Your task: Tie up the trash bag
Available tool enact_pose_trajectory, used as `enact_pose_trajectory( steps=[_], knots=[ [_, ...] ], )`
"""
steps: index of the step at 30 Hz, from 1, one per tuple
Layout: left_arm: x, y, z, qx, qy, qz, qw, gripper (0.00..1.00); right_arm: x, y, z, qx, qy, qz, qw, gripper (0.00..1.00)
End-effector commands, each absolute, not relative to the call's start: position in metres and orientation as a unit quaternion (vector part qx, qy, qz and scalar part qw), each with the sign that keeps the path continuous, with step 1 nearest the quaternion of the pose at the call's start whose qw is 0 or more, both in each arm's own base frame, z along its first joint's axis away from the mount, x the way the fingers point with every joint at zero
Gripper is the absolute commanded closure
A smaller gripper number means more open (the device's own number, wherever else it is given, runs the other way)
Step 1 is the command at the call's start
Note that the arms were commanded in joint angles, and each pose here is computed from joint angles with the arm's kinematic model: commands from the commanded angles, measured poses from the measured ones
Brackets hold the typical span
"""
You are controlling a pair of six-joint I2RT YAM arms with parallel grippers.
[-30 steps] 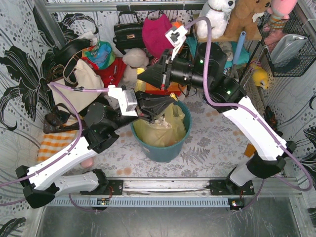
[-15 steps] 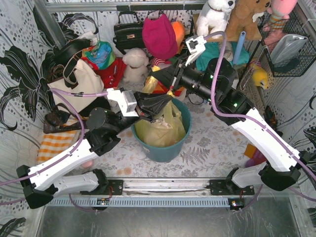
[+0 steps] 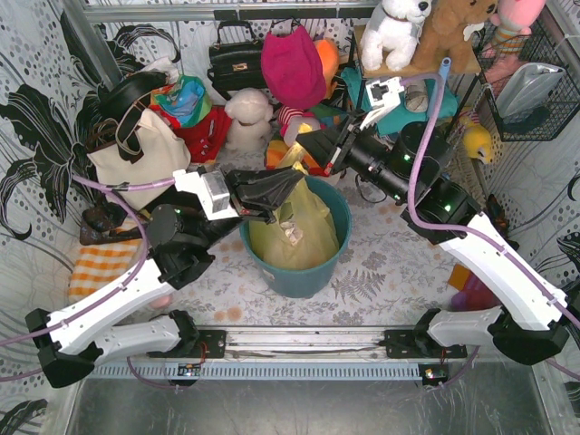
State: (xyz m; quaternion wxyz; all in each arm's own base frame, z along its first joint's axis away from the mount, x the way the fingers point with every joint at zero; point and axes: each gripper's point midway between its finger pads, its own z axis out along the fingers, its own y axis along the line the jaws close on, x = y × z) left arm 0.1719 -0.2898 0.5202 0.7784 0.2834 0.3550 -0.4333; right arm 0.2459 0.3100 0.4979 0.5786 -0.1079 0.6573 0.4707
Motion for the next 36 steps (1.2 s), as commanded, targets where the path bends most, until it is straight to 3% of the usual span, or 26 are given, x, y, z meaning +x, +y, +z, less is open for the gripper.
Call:
enact_pose_trajectory(
  steps=[1,11,24,36],
  knots=[
    [0.177,-0.275,0.553,0.244,0.325,-0.414,0.814,1.00,0.240,0.304,0.511,-0.096,0.636,0.487,0.591,1.00],
    [0.207,-0.265,0.552,0.181,0.362,-0.378,0.832,1.00,0.215,0.299,0.507,-0.127,0.601,0.523,0.591,1.00],
    [0.211,-0.256,0.550,0.159,0.372,-0.370,0.836,1.00,0.183,0.294,0.495,-0.186,0.538,0.555,0.606,1.00],
    [0.215,-0.268,0.541,0.183,0.396,-0.369,0.821,1.00,0.160,0.323,0.472,-0.271,0.569,0.585,0.511,1.00]
  ],
)
